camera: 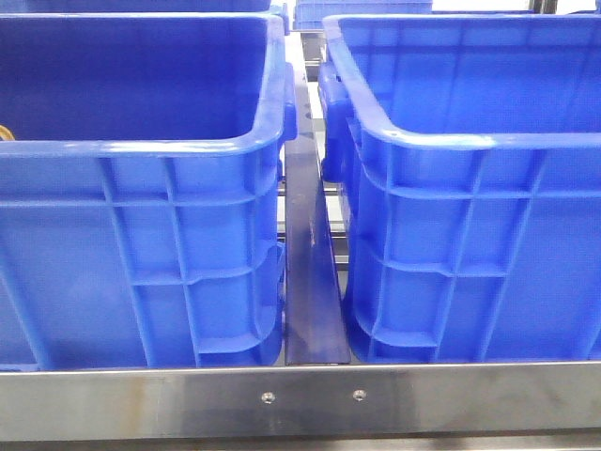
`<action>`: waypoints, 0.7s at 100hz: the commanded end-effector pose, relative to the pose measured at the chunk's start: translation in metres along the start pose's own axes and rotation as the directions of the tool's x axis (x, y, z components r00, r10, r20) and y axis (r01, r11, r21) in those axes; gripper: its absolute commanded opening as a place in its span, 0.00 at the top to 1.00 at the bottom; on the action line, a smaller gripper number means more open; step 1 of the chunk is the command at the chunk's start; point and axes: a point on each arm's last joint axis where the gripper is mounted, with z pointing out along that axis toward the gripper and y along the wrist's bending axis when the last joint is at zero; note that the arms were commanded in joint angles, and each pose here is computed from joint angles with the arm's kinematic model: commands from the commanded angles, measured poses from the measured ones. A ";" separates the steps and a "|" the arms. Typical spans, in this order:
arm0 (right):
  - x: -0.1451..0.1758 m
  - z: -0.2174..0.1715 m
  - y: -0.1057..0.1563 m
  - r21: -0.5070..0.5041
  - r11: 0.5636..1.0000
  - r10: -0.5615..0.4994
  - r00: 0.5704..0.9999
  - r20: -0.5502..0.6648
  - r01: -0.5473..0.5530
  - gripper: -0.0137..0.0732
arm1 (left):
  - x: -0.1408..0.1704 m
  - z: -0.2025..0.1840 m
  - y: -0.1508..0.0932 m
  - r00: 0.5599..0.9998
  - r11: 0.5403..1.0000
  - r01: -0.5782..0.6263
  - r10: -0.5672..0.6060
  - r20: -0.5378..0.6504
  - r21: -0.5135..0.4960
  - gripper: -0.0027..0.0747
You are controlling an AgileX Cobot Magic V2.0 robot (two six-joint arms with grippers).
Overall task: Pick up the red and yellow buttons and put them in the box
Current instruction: 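Bring the red button to the right gripper and grasp its cap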
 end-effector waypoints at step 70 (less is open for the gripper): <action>-0.016 0.074 0.033 -0.517 0.845 0.046 0.982 -0.183 -0.136 0.14 | -0.014 -0.012 -0.003 0.993 1.000 -0.002 0.001 0.117 0.008 0.99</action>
